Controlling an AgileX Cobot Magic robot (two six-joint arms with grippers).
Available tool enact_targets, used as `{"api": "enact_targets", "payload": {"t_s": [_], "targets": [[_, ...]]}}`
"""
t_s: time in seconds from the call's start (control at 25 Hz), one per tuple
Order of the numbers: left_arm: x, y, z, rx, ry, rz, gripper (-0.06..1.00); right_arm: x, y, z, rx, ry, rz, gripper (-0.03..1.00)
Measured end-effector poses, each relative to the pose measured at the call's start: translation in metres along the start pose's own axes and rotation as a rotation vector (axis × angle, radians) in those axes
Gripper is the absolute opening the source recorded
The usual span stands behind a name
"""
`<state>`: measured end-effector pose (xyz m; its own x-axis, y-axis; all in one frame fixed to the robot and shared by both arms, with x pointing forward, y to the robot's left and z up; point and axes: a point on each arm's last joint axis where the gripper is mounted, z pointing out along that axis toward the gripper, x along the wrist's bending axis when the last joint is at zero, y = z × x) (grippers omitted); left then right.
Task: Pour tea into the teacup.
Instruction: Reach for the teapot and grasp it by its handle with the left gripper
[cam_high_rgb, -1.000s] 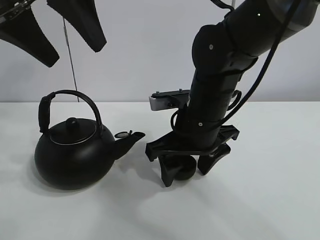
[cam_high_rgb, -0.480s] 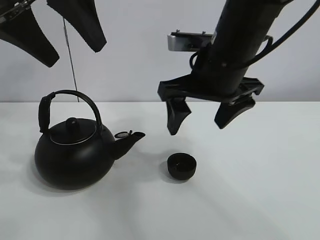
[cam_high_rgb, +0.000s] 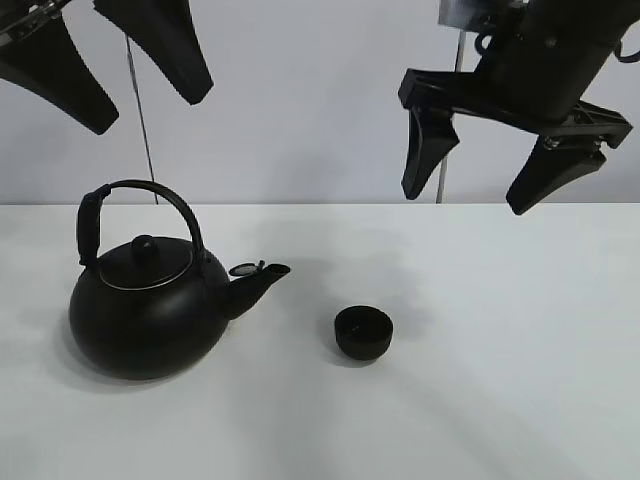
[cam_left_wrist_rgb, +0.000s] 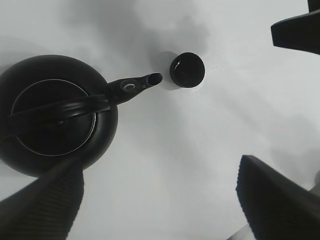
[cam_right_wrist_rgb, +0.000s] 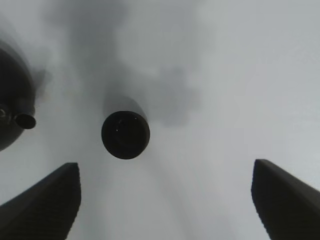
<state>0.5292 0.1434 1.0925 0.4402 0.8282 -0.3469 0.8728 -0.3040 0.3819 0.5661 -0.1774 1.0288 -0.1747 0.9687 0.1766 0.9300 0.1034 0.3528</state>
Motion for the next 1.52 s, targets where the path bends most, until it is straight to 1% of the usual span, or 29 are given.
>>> {"api": "enact_targets", "payload": {"t_s": [0.12,0.28,0.6,1.24,1.36,1.52], "targets": [[0.0,0.0,0.0,0.0,0.0,0.0,0.6,-0.0033,0.0015,-0.0055,-0.012,0.035,0.054,0.64],[0.0,0.0,0.0,0.0,0.0,0.0,0.6,-0.0025,0.0014,-0.006,-0.01,0.05,0.074,0.64],[0.0,0.0,0.0,0.0,0.0,0.0,0.6,-0.0018,0.0004,-0.011,-0.011,0.054,0.095,0.64],[0.0,0.0,0.0,0.0,0.0,0.0,0.6,-0.0018,0.0002,-0.011,-0.009,0.054,0.096,0.64],[0.0002,0.0014,0.0,-0.016,0.002,0.0,0.6,-0.0018,0.0002,-0.011,-0.009,0.054,0.096,0.64],[0.0005,0.0034,-0.0008,-0.041,0.01,0.041,0.6,-0.0018,0.0002,-0.011,-0.009,0.054,0.096,0.64]]}}
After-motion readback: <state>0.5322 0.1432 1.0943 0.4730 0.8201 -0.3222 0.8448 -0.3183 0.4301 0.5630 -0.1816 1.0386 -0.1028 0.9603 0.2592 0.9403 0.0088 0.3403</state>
